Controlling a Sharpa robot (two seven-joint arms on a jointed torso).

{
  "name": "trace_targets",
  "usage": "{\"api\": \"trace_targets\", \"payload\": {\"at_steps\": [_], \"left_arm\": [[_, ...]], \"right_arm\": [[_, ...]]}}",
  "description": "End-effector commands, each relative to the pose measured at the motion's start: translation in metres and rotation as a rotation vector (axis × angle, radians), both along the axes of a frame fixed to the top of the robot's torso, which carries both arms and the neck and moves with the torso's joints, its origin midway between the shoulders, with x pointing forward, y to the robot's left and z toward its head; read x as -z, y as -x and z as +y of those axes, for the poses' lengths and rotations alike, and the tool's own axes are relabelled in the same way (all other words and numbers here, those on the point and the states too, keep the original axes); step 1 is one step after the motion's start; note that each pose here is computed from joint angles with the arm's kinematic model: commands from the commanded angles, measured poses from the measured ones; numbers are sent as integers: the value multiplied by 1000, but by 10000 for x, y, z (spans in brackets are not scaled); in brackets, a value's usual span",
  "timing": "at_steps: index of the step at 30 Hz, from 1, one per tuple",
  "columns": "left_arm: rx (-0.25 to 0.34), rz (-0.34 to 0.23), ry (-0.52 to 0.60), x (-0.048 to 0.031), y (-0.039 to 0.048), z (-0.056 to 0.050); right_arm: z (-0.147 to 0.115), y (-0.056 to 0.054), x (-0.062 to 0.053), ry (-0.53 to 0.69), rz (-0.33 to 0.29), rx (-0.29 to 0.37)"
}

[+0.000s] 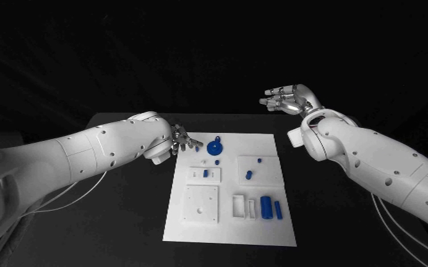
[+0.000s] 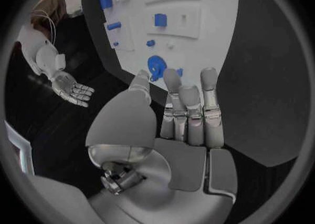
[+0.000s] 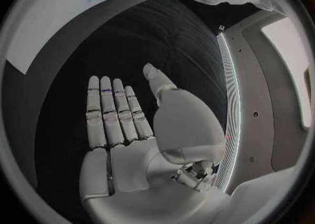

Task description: Assemble the parts on the task board

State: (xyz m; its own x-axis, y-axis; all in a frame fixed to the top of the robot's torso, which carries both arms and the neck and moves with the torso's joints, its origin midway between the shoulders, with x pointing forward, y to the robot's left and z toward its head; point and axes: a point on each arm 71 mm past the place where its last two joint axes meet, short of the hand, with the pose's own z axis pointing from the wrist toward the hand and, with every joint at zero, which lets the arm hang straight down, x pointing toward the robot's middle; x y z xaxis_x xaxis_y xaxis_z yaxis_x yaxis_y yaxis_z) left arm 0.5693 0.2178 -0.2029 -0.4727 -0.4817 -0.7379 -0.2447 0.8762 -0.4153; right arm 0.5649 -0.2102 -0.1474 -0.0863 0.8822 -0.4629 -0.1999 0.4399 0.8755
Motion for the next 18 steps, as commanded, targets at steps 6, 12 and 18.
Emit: {"api": "trace_targets", "payload": {"at_steps": [6,12,18], "left_arm": [[45,39,-34,-38,-142,-23],[54,65,-79,-39,-226,-34],[45,75,-109,-31,-306,-3]], "right_arm": [[32,8,-5,-7,-1,-30],[44,14,-15,-9,-2,-32],[52,21,-30,-10,-5,-34]]}}
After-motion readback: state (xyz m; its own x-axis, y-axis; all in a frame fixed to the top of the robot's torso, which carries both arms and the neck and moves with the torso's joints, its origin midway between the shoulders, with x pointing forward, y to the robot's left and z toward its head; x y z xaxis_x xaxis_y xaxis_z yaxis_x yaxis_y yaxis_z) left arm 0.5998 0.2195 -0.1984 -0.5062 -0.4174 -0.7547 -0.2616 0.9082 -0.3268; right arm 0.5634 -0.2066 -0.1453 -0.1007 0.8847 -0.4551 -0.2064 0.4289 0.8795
